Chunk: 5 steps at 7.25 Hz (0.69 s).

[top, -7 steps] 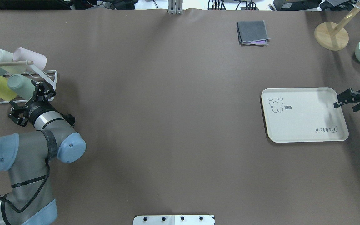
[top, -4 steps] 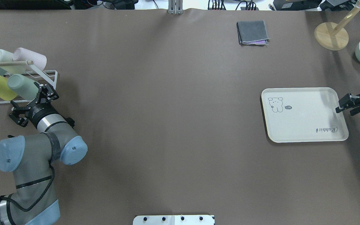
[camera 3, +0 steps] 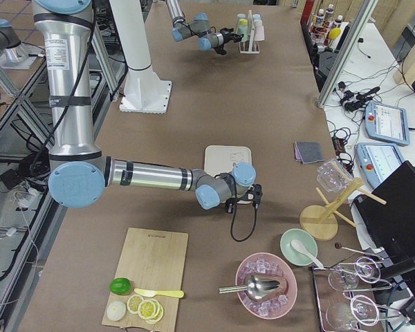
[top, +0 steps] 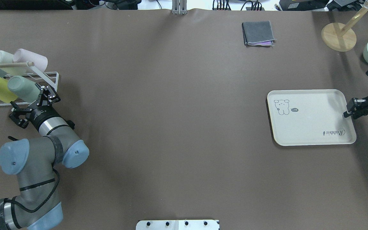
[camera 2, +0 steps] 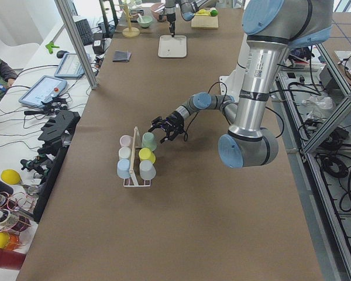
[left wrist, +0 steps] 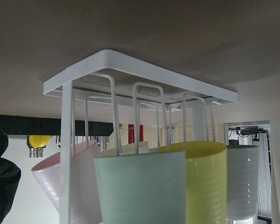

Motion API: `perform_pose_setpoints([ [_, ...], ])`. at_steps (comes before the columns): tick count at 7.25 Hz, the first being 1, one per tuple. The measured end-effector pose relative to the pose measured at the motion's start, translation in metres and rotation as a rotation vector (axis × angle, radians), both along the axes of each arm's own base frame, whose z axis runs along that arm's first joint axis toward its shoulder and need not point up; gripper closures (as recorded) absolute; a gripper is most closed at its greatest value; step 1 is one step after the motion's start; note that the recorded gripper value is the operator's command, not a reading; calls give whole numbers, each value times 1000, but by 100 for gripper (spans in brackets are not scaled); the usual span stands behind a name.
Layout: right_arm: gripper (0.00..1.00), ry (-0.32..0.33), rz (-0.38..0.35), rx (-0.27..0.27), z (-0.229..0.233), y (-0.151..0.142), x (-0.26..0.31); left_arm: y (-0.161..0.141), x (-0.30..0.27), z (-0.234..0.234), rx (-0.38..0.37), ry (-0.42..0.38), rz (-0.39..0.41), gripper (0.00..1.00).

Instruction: Pick up and place green cup on tray

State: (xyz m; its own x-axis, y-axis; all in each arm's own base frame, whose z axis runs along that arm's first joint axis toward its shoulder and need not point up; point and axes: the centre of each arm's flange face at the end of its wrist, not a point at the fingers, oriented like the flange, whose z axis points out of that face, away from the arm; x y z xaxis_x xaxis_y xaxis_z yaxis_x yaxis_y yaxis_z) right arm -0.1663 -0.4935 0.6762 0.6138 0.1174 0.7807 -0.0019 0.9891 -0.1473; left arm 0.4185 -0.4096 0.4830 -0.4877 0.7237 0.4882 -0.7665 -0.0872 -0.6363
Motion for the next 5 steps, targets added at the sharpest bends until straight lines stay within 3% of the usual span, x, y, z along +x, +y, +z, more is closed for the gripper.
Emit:
perform_pose_setpoints([
  [3,100,-10,-5,24,-5,-2,-2,-5,7,15,13,-9,1,2],
  [5,100,-52,-11,62,-29,-5,-5,-8,10,21,14,-17,0,2],
])
